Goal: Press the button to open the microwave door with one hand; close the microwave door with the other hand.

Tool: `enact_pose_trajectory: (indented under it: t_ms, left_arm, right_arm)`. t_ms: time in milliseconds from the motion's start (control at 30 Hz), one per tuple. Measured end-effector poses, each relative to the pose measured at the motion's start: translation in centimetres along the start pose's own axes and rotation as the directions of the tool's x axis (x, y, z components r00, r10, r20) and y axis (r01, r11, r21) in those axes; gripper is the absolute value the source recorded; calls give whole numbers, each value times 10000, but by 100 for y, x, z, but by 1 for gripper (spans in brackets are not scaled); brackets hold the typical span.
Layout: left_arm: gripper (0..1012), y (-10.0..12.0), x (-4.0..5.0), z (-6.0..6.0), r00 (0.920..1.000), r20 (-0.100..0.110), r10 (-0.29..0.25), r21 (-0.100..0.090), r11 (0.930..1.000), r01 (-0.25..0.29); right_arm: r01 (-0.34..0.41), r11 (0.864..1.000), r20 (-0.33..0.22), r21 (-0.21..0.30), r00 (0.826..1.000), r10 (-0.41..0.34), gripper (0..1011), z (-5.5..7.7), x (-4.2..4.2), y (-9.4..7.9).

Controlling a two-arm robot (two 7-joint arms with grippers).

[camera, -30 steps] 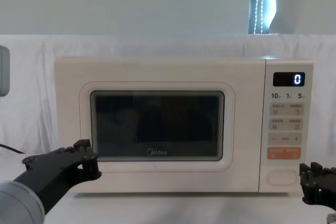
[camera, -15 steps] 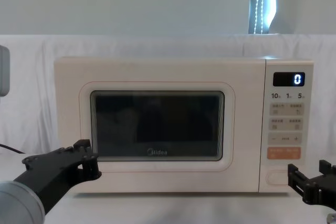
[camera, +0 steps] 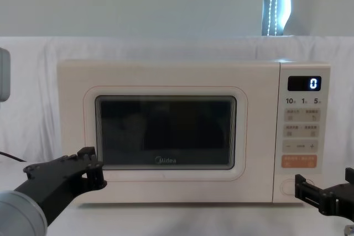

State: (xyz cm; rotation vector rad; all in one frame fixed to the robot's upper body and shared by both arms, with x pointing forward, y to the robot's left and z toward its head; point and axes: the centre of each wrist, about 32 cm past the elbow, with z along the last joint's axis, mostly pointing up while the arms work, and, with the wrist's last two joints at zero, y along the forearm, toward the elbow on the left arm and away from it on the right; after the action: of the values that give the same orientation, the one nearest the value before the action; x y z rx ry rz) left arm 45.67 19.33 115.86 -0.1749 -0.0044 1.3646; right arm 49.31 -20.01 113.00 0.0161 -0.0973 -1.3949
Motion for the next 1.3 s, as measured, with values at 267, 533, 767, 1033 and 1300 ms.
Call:
enact_pose_trajectory:
  t_ms: [267, 533, 767, 1033, 1300]
  left_arm:
    - [14, 0, 0, 0, 10000, 0, 0, 0, 10000, 0]
    - [194, 0, 0, 0, 10000, 0, -1, 0, 10000, 1]
    - [426, 0, 0, 0, 10000, 0, 0, 0, 10000, 0]
    - [686, 0, 0, 0, 10000, 1, 0, 0, 10000, 0]
    - [924, 0, 0, 0, 10000, 1, 0, 0, 10000, 0]
  right_arm:
    - [0, 10000, 0, 1, 10000, 0, 1000, 0, 0, 0]
    - [0, 10000, 0, 0, 10000, 0, 1000, 0, 0, 0]
    - [0, 10000, -1, 0, 10000, 0, 1000, 0, 0, 0]
    - [0, 10000, 0, 0, 10000, 0, 1000, 0, 0, 0]
    - [0, 10000, 0, 1, 10000, 0, 1000, 0, 0, 0]
